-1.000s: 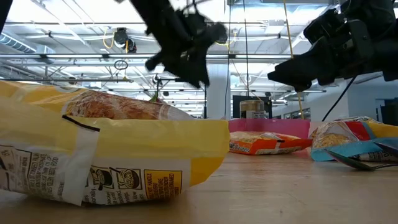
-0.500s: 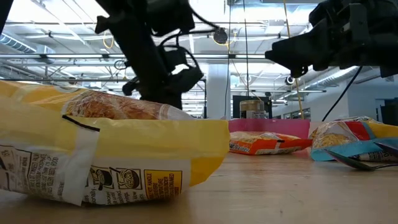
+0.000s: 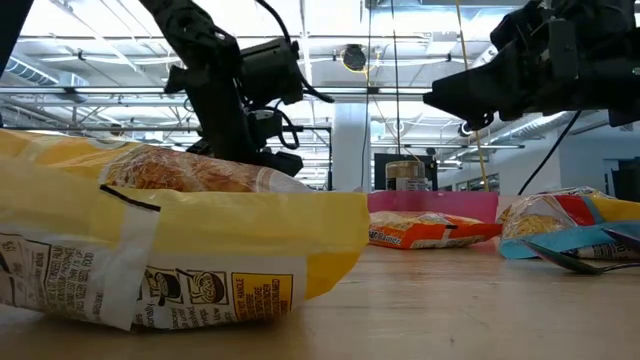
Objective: Pick & Place Food Item
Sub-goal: Adjust the white bin
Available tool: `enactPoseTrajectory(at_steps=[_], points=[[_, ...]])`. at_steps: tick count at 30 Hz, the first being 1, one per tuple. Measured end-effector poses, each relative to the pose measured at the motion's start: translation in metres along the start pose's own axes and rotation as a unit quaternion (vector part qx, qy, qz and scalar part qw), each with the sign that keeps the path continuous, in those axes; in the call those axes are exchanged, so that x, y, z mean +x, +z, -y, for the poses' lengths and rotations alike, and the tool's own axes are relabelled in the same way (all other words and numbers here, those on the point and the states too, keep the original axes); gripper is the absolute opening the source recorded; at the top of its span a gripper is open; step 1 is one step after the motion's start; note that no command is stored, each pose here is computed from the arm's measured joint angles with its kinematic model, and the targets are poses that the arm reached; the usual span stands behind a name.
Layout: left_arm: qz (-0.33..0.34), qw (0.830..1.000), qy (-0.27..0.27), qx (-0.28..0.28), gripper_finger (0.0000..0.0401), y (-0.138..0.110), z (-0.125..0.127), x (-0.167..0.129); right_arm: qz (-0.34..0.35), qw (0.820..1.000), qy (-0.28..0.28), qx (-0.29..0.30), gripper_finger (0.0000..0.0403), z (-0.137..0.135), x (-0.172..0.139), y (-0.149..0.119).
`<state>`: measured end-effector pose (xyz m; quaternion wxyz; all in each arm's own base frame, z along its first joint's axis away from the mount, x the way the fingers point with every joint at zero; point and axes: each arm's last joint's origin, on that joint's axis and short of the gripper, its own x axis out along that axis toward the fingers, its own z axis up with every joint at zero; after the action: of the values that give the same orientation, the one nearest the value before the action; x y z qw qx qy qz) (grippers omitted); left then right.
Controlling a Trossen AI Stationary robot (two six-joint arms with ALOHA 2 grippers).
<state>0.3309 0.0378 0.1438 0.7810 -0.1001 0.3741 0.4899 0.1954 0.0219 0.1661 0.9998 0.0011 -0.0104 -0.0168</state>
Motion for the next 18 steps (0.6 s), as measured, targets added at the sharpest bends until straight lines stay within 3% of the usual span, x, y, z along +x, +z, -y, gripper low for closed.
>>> enactPoseTrajectory(at_steps=[12,18], points=[[-0.006,0.999,0.04,-0.004,0.0111,0.014,-0.02,0.02,-0.028,1.0,-0.008,-0.007,0.0164,0.001,0.0,-0.006],[-0.013,1.0,0.014,0.025,0.0111,0.013,-0.016,0.012,-0.032,0.999,-0.006,-0.007,0.0164,0.0,0.0,-0.006]])
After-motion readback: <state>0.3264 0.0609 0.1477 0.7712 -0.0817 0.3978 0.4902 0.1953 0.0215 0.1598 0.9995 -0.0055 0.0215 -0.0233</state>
